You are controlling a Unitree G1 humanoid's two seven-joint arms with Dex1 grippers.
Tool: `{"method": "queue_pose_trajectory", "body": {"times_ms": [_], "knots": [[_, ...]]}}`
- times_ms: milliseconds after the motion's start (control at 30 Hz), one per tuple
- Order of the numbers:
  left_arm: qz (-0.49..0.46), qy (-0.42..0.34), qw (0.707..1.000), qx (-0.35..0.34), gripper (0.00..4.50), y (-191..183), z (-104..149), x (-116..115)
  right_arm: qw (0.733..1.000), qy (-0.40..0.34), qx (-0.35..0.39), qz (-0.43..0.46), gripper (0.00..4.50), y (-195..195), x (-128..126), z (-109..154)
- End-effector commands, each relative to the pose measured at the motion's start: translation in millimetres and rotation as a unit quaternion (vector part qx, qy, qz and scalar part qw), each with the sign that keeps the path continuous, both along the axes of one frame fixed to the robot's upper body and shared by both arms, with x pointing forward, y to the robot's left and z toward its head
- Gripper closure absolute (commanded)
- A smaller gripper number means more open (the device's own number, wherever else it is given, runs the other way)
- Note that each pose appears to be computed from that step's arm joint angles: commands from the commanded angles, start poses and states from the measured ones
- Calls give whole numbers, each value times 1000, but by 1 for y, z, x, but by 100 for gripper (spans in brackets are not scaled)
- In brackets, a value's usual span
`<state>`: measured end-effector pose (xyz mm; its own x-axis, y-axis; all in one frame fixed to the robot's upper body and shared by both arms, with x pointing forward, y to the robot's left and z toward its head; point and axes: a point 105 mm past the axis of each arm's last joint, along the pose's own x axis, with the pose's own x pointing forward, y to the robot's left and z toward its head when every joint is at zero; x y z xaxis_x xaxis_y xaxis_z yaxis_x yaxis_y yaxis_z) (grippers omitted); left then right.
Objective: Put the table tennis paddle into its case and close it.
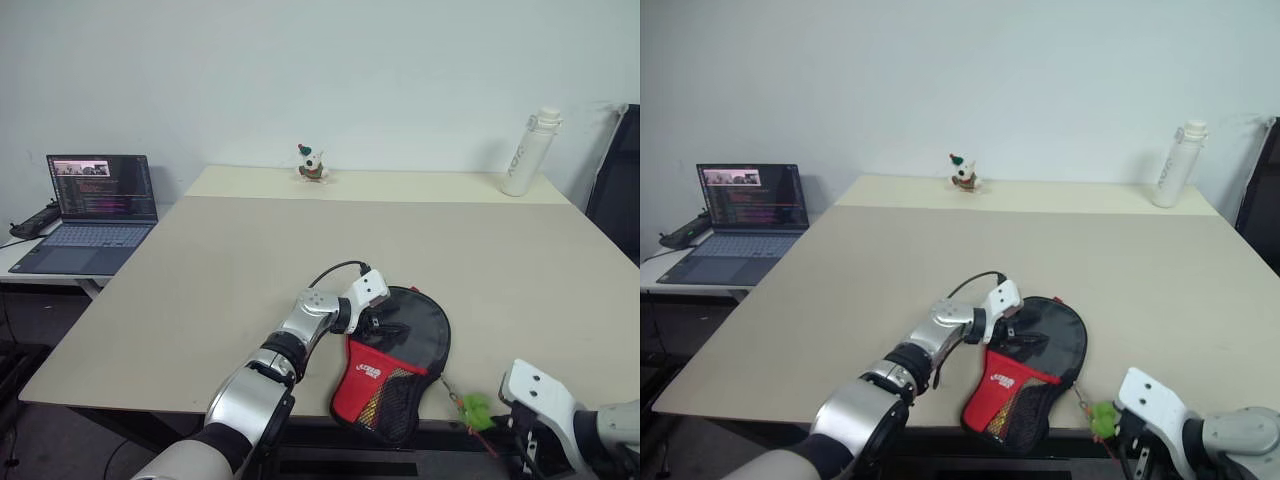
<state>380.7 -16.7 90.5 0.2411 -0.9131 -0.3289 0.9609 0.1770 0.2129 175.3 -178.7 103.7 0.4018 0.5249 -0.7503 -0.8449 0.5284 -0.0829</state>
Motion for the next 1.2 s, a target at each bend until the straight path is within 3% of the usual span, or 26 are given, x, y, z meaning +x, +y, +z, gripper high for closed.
{"method": "queue_pose_trajectory", "body": {"times_ms": [33, 167, 300, 333, 533, 733, 867, 967, 1067, 1200], "knots": [[13, 26, 999, 36, 164, 7, -24, -4, 997, 18, 43, 64, 448, 30, -12, -2], [15, 24, 999, 36, 164, 9, -24, -3, 998, -13, 51, 22, 448, 30, 13, -1], [24, 14, 999, 29, 164, 13, -19, 1, 997, 9, 71, 2, 448, 22, 17, 12], [28, 9, 999, 21, 164, 16, -15, 3, 997, 13, 76, 0, 383, 18, 17, 18], [37, -22, 999, -34, 164, 39, 15, 12, 990, 0, 141, -17, 184, 13, 28, 55], [75, -51, 992, -86, 164, 78, 47, 18, 980, -61, 173, -72, 184, 7, 63, 71], [80, -25, 989, -121, 164, 112, 69, 7, 964, -118, 192, -141, 184, 1, 111, 68], [88, -15, 989, -114, 164, 127, 73, -3, 959, -126, 197, -160, 124, 3, 129, 61], [98, -7, 989, -107, 164, 140, 75, -12, 953, -127, 200, -188, 18, 3, 147, 49], [88, 13, 992, -95, 164, 147, 74, -29, 936, -140, 216, -242, 8, 0, 173, 37]]}}
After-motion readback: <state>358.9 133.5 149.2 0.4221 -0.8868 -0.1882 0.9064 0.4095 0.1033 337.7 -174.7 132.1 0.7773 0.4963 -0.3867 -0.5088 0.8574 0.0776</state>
